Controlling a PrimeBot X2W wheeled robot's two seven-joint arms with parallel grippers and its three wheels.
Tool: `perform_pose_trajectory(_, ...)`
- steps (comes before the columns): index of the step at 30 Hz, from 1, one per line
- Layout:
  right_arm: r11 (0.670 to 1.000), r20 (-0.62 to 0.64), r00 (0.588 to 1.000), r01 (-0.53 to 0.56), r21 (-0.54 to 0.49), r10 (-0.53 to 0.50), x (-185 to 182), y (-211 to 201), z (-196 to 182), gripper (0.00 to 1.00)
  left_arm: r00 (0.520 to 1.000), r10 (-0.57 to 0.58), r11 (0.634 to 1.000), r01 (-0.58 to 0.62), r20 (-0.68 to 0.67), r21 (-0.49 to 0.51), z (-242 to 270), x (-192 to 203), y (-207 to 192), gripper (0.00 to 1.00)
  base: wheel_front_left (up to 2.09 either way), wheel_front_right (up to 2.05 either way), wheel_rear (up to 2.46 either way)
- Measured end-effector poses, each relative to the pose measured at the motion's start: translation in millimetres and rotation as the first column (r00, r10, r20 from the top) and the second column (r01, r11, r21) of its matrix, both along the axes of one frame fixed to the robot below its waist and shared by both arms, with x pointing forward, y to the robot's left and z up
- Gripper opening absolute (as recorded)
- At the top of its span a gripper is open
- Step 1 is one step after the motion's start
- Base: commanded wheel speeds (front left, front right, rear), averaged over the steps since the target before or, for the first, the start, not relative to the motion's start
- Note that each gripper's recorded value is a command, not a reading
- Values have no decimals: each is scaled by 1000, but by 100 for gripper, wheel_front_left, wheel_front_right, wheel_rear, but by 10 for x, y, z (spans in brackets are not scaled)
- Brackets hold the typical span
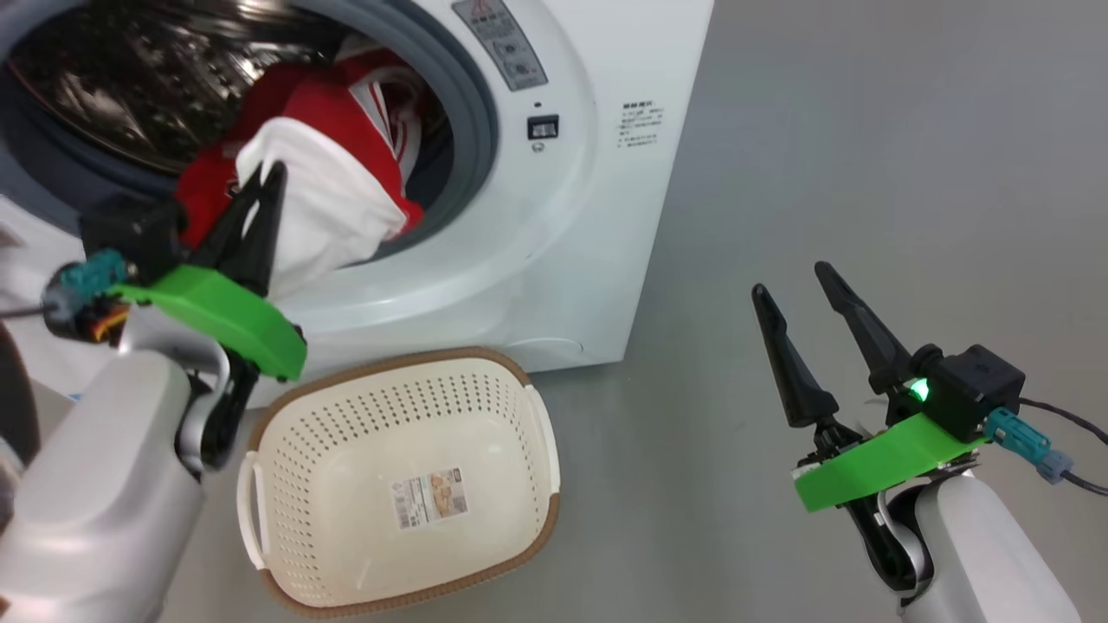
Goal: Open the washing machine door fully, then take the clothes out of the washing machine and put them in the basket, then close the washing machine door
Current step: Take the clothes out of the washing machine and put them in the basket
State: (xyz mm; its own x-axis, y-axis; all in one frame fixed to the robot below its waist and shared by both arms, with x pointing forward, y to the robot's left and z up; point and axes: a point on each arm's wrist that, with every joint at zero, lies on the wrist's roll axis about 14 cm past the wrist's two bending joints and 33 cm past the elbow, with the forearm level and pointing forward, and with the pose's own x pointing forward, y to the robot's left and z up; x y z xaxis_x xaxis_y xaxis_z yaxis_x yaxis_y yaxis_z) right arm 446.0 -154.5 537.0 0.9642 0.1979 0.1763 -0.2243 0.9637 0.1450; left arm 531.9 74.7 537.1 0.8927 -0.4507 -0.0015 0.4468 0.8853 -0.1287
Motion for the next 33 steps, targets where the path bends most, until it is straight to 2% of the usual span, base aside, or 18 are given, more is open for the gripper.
perform_pose_trajectory(11, 999, 25, 999, -37, 34, 36, -58, 122, 124, 100, 999, 47, 999, -47, 9, -23, 115, -570, 213, 0, 0, 0, 0)
perform_pose_trajectory(19, 999, 3, 999, -37, 33, 37, -29, 119, 34, 100, 998, 55, 997, -56, -29, -50, 2, -730, 181, 0, 0, 0, 0)
perform_pose_trajectory(28, 999, -28, 1000, -4, 37, 5, -10, 15, -94, 100, 988, 71, 996, -78, -136, -50, -522, -795, 141, 0, 0, 0, 0)
perform_pose_trajectory(33, 999, -47, 999, 17, 36, -15, -1, -49, -167, 100, 967, 66, 997, -74, -245, -25, -1009, -793, 134, 0, 0, 0, 0)
